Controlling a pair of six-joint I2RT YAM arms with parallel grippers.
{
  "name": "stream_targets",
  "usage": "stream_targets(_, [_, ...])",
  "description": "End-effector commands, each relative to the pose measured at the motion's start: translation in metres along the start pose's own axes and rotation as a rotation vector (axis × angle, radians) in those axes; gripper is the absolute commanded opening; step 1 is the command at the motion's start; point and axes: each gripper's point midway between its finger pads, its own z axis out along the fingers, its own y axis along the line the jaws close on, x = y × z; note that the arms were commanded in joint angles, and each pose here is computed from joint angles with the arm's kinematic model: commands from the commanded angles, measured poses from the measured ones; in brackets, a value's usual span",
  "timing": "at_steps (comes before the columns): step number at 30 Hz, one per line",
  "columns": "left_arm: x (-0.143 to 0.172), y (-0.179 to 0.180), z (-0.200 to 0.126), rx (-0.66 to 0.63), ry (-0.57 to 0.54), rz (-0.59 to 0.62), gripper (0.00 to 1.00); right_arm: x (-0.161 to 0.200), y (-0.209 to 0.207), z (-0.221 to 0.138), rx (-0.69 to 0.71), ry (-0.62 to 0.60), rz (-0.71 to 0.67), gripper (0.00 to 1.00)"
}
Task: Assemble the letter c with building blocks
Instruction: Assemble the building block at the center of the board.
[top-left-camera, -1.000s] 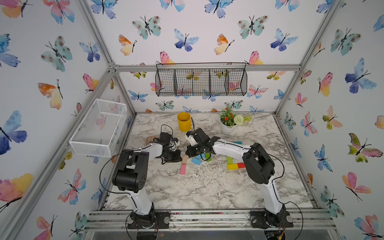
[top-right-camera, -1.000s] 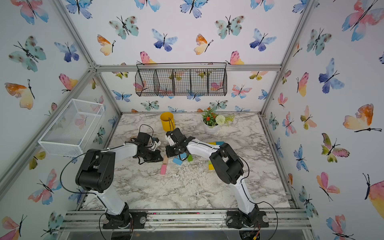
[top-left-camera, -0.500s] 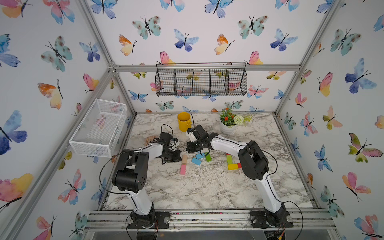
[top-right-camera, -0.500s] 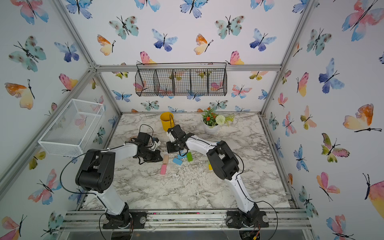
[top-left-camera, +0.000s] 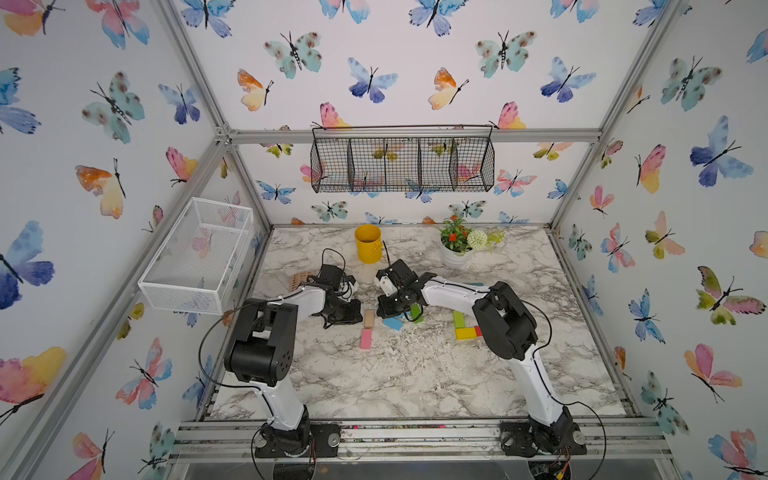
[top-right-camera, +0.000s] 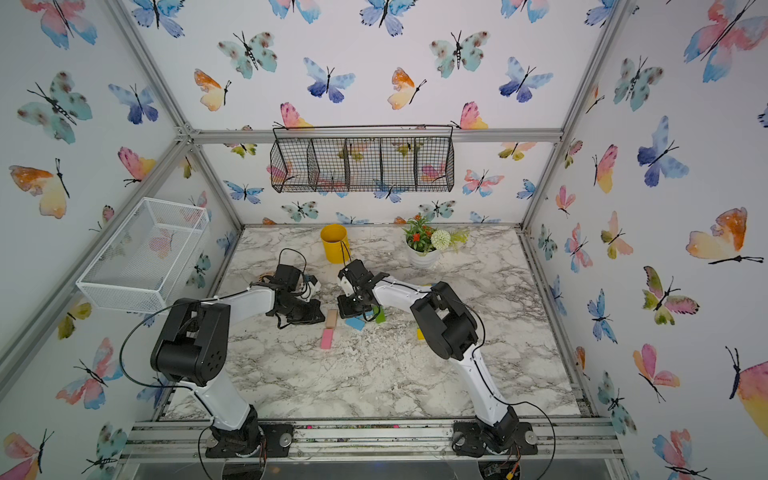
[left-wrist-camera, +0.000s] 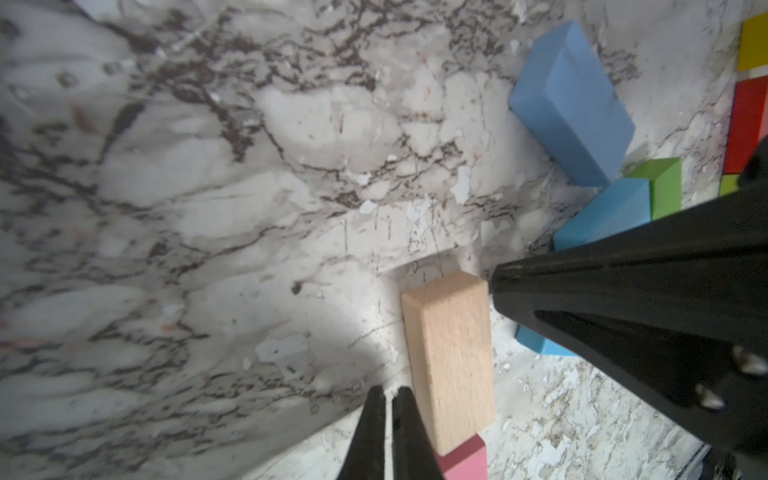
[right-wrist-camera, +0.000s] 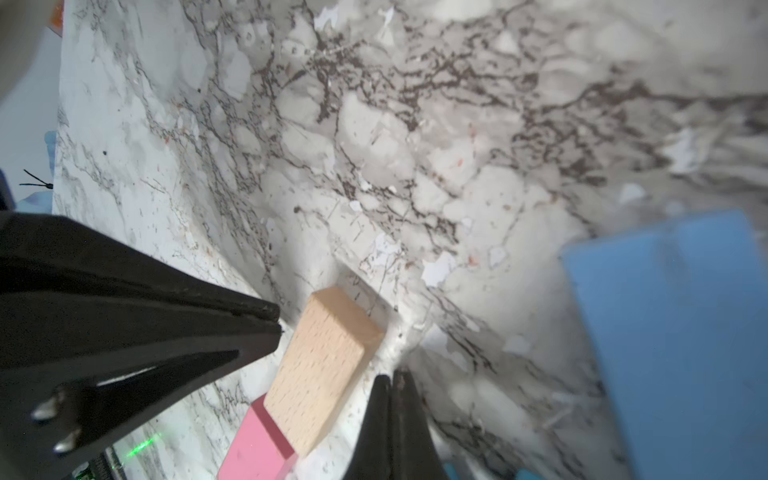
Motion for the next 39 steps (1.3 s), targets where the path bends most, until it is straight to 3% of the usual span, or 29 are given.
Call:
stream_targets(1, [-0.007, -0.007, -0.01, 0.005, -0.025, 0.019, 0.1, 0.01, 0.009, 0.0, -0.035, 0.032, -0.015, 0.03])
stream_targets(39, [-0.007, -0.009, -0.009, 0.02, -0.023, 0.028, 0.11, 0.023, 0.032, 0.0, -0.087, 0.047, -0.04, 0.03])
